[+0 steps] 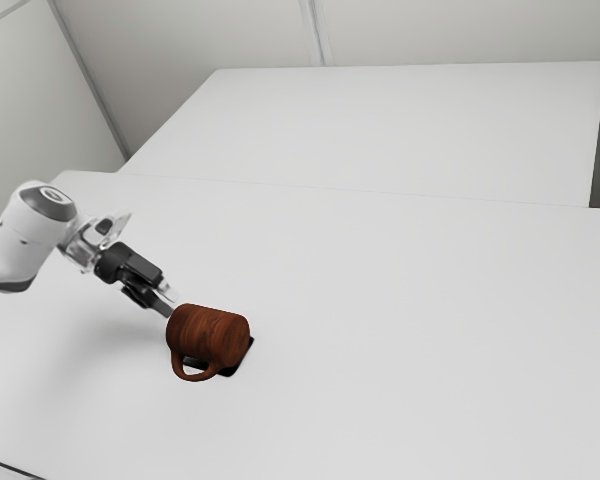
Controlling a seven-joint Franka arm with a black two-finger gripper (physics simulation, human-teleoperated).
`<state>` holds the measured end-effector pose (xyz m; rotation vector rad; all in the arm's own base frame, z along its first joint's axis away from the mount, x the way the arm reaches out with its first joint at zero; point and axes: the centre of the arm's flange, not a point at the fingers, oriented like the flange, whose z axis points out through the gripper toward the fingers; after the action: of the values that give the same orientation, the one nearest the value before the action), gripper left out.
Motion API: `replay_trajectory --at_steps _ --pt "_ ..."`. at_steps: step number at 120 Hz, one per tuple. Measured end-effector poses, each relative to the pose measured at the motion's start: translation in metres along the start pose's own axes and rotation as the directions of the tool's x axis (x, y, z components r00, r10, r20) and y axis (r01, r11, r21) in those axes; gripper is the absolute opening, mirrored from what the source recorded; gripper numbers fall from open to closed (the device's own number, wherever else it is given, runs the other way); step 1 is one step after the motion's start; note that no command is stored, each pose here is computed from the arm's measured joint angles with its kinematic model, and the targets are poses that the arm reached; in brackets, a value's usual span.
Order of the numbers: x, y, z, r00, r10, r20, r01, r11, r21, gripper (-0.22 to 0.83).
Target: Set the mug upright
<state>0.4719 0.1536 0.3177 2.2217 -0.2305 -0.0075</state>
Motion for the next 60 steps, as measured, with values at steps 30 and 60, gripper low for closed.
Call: replay_trajectory --at_steps 30,60 --pt "0.0 -0.011 0.022 1.0 -0.013 -0.018 0.011 0.993 -0.121 0.56" --pt "-0.001 -0.013 0.033 1.0 -0.011 -0.007 0.01 0.98 -0.2 0.23"
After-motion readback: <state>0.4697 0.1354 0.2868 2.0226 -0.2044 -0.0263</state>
